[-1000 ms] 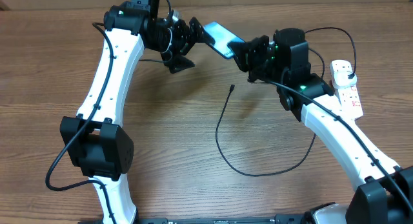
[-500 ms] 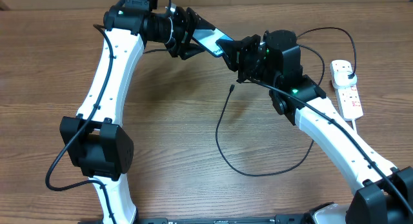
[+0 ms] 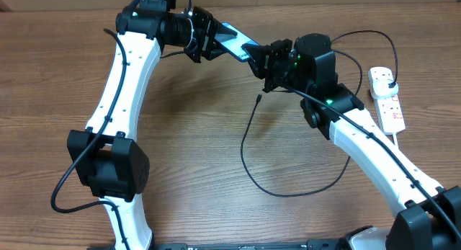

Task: Plug charger to phone and switch on socket

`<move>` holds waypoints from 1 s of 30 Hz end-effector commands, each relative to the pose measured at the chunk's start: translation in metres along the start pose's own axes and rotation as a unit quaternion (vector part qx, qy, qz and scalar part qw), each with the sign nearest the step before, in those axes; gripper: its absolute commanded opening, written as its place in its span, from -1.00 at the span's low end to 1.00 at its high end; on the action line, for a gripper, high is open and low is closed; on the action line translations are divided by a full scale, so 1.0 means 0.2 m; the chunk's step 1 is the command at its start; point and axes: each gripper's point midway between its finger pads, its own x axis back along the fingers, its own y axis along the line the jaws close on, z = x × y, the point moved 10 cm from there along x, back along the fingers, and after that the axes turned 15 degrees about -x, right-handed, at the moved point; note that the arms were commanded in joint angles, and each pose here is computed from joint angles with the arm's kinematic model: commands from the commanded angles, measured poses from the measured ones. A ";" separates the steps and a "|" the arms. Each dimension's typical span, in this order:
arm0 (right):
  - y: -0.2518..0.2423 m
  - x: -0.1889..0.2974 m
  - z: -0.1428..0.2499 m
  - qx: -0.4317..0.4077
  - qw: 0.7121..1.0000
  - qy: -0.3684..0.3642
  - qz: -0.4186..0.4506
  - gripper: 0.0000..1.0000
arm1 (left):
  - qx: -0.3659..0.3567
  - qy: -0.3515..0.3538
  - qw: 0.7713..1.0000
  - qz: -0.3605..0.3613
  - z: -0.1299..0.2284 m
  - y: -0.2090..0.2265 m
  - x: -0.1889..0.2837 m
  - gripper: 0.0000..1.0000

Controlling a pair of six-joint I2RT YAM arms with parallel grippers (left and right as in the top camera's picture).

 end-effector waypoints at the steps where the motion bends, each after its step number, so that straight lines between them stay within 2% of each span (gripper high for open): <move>1: 0.06 0.06 0.08 -0.018 0.999 0.020 -0.025 -0.93 | -0.003 -0.014 1.000 0.005 0.02 -0.04 0.03 -0.27; 11: 0.07 0.05 0.13 -0.028 0.998 0.048 -0.032 -0.93 | -0.006 -0.026 1.000 -0.007 0.03 -0.05 0.00 -0.25; 14: 0.06 0.05 0.13 -0.028 0.998 0.049 -0.030 -0.93 | -0.007 -0.028 1.000 -0.009 0.03 -0.05 0.00 -0.38; 18: 0.06 0.05 0.13 -0.031 0.998 0.045 -0.025 -0.93 | -0.007 -0.030 0.999 -0.009 0.03 -0.05 0.00 -0.66; 20: 0.05 0.05 0.13 -0.031 0.998 0.044 -0.024 -0.93 | -0.005 -0.030 0.999 -0.009 0.03 -0.05 0.00 -0.89; 25: 0.05 0.05 0.12 -0.032 0.998 0.044 -0.023 -0.93 | -0.004 -0.030 1.000 -0.009 0.03 -0.05 0.00 -0.91; 30: 0.05 0.05 0.12 -0.031 0.998 0.044 -0.023 -0.83 | -0.009 -0.029 0.999 -0.010 0.03 -0.05 0.00 -0.91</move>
